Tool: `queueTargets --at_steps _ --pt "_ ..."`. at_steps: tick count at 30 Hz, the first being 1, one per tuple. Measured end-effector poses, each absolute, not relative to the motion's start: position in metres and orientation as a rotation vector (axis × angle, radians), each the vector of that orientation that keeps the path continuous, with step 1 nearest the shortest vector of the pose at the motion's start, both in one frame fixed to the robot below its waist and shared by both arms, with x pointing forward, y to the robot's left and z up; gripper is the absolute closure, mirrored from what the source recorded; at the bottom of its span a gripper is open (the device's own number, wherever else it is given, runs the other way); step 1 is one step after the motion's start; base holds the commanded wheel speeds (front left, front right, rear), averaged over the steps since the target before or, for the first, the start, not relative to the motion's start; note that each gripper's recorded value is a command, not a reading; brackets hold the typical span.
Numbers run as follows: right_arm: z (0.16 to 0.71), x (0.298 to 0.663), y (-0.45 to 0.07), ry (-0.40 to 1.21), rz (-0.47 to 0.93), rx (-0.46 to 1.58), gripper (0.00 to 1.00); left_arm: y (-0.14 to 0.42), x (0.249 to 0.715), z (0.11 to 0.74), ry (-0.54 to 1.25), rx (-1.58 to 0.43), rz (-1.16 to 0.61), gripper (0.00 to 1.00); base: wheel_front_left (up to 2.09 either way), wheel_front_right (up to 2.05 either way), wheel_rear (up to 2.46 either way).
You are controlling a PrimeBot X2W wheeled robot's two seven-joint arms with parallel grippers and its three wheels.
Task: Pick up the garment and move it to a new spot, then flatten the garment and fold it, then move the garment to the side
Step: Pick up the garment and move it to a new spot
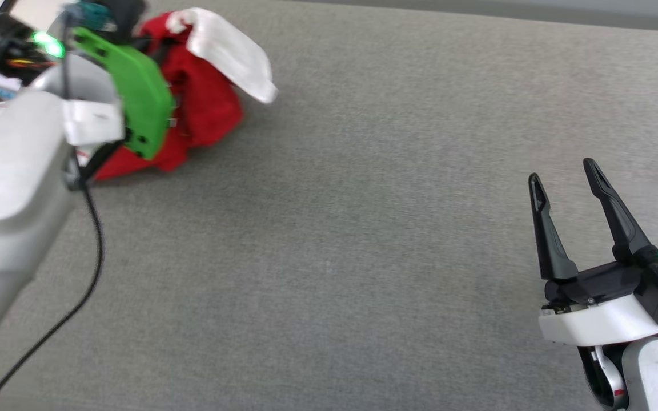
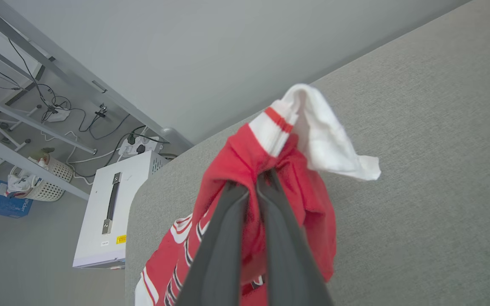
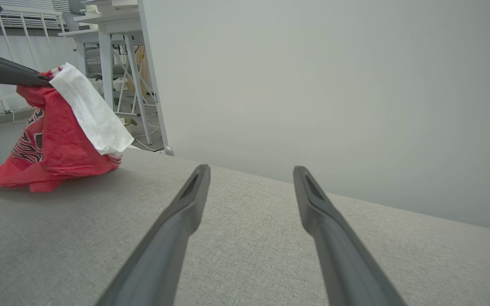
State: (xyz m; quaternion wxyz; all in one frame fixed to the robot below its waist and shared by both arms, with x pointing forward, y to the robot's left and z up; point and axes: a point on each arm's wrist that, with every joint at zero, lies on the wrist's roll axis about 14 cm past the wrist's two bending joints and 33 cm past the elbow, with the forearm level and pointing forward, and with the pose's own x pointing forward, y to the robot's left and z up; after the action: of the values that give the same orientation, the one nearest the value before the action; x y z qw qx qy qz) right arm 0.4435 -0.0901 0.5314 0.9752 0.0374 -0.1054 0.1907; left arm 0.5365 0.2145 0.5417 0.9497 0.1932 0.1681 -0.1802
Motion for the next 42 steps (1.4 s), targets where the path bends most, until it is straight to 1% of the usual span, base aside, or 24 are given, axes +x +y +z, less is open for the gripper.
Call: queueTargets --at_steps 4,13,18,21,26,32,35,41,42 --pt "0.54 0.436 -0.108 -0.229 0.325 0.067 0.0 0.145 0.534 0.546 0.271 0.418 -0.528 1.0 0.0 0.0 0.0" --pt "0.551 0.422 -0.159 -0.246 0.168 0.03 0.0 -0.013 0.513 0.549 0.128 0.356 -0.868 1.0 0.0 0.0 0.0" --pt "0.552 0.418 -0.188 -0.247 0.079 -0.002 0.0 -0.091 0.486 0.536 0.091 0.304 -1.04 1.0 0.0 0.0 0.0" --pt "0.548 0.418 -0.203 -0.234 0.034 -0.017 0.0 -0.125 0.468 0.525 0.089 0.265 -1.128 1.0 0.0 0.0 0.0" --pt "0.54 0.423 -0.215 -0.215 -0.004 -0.031 0.0 -0.143 0.449 0.483 0.159 0.245 -1.204 1.0 0.0 0.0 0.0" --pt "0.526 0.431 -0.22 -0.182 -0.019 -0.037 0.0 -0.127 0.414 0.389 0.425 0.308 -1.229 1.0 0.0 0.0 0.0" --pt "0.522 0.432 -0.221 -0.17 -0.023 -0.037 0.0 -0.127 0.403 0.375 0.482 0.334 -1.239 1.0 0.0 0.0 0.0" --pt "0.52 0.432 -0.218 -0.167 -0.017 -0.03 0.0 -0.131 0.388 0.38 0.484 0.324 -1.258 1.0 0.0 0.0 0.0" --pt "0.521 0.432 -0.216 -0.17 -0.013 -0.027 0.0 -0.132 0.389 0.384 0.463 0.31 -1.258 0.52 0.0 0.0 0.0"
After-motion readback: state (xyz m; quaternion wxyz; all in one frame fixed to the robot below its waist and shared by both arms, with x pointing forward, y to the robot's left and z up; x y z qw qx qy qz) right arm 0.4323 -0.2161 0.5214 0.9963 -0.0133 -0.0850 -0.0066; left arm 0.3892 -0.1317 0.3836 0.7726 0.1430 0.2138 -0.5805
